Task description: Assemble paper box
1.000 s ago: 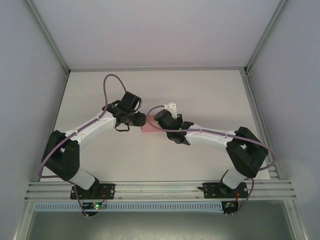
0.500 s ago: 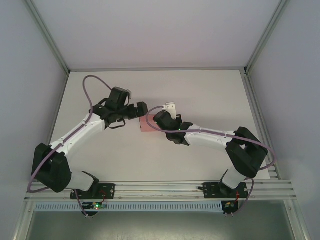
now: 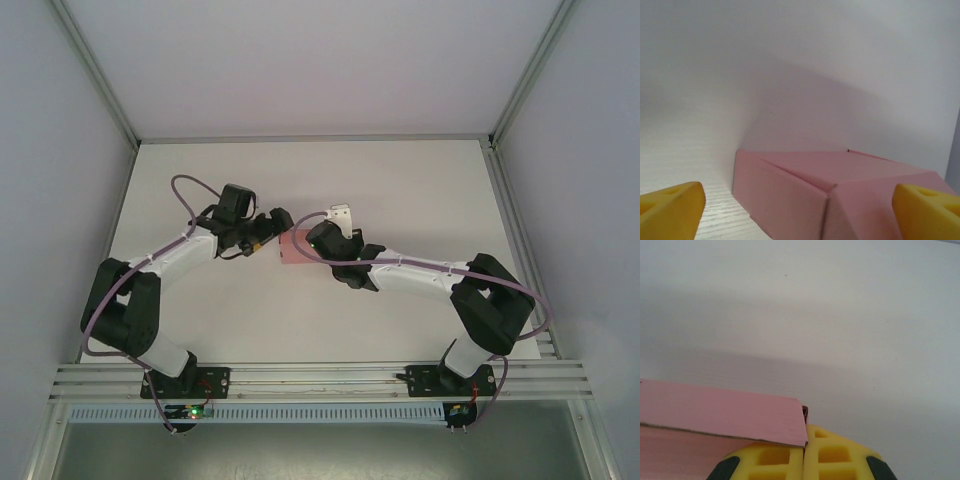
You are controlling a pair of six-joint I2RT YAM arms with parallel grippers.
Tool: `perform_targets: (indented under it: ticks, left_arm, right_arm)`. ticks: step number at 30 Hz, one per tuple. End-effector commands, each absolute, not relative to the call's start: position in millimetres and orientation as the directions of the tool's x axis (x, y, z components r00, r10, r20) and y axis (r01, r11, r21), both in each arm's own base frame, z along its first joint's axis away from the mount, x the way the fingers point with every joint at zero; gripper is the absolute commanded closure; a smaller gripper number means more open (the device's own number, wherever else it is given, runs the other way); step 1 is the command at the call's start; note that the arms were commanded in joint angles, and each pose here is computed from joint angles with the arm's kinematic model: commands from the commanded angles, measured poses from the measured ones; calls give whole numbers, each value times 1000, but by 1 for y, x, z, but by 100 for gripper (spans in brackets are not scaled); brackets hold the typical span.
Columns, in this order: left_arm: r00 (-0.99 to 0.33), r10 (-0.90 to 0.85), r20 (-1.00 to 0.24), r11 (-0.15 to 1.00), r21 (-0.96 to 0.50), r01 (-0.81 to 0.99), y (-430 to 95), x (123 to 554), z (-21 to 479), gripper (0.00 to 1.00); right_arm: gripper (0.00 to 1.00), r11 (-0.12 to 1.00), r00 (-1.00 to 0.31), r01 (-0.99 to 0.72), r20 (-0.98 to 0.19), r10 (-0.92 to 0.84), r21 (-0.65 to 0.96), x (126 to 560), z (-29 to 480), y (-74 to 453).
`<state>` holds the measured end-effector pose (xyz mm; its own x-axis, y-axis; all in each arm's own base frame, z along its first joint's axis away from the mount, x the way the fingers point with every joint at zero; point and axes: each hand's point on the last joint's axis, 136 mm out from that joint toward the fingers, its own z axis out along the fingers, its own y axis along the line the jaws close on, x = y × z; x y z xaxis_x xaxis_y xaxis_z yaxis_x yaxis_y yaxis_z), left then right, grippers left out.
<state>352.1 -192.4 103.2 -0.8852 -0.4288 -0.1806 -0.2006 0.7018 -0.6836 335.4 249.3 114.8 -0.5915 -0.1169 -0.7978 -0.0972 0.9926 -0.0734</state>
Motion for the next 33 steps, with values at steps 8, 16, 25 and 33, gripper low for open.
perform_targets:
  ticks: [8, 16, 25, 33]
  left_arm:
    - [-895, -426, -130, 638, -745, -195, -204, 343, 68, 46]
    - [-910, -378, -171, 668, -731, -140, -209, 336, 56, 53]
    - [-914, -352, -204, 702, -703, -113, -207, 328, 53, 54]
    - [-917, -332, -220, 704, -705, -86, -212, 323, 52, 54]
  right_arm:
    - [90, 973, -657, -214, -723, -213, -93, 309, 72, 251]
    - [56, 953, -656, -299, -736, -166, 53, 316, 105, 264]
    - [32, 874, -579, -454, -803, -143, 171, 306, 142, 273]
    - [22, 863, -523, -426, -852, 9, 270, 320, 171, 269]
